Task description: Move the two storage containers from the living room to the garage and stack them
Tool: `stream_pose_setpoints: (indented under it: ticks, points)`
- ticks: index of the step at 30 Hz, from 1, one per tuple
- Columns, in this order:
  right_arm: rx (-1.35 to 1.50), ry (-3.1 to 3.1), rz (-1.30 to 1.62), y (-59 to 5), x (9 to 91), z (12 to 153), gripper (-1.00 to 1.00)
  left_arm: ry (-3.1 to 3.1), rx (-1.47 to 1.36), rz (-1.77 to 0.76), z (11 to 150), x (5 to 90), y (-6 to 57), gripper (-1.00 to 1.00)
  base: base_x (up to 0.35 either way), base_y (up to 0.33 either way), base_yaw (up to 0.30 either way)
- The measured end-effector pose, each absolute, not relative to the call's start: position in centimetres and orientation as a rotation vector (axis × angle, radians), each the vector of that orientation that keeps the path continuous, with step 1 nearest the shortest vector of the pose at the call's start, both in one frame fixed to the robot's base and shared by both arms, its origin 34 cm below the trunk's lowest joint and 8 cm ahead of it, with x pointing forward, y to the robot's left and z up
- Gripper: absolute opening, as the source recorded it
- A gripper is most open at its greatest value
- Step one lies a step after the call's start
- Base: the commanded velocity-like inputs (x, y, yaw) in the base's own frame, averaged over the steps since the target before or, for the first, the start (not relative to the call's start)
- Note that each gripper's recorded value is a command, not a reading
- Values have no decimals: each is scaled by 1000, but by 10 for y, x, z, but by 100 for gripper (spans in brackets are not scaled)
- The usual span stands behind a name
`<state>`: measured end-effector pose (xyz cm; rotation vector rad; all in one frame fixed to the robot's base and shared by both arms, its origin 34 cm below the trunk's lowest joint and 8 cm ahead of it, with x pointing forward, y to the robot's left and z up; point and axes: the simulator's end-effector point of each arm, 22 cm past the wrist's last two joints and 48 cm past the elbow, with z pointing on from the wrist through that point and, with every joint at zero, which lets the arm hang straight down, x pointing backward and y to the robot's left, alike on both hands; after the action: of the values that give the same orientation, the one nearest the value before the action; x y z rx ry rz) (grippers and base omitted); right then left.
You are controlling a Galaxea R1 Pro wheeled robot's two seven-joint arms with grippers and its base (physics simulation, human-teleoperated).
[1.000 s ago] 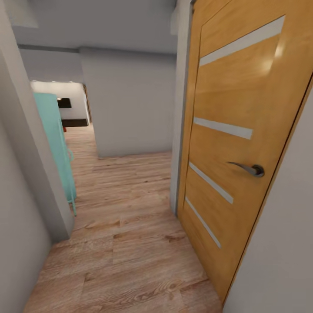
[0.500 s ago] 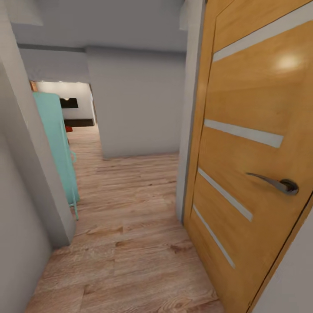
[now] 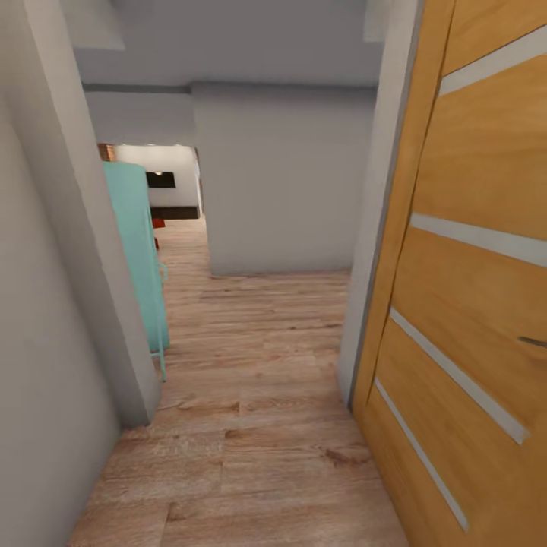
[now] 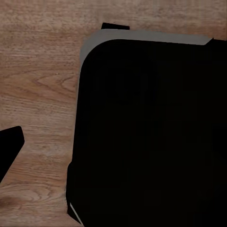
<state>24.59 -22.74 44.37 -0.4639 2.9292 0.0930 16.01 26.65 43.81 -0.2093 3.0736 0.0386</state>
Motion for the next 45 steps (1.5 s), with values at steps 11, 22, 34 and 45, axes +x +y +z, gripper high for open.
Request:
stream_pose_setpoints:
  ticks: [11, 22, 34, 45]
  points:
    - [-464, 2930, 94, -227, 245, 444, 100, 3075, -209, 36, 438, 160, 265, 100, 267, 0, 161]
    - [-464, 2930, 95, -227, 245, 444, 100, 3074, -209, 38, 438, 160, 266, 100, 320, 0, 1]
    - [-463, 2931, 93, -227, 246, 444, 100, 3075, -209, 38, 438, 160, 266, 100, 320, 0, 0]
    - [-463, 2931, 95, -227, 246, 444, 100, 3074, -209, 38, 438, 160, 266, 100, 321, 0, 0]
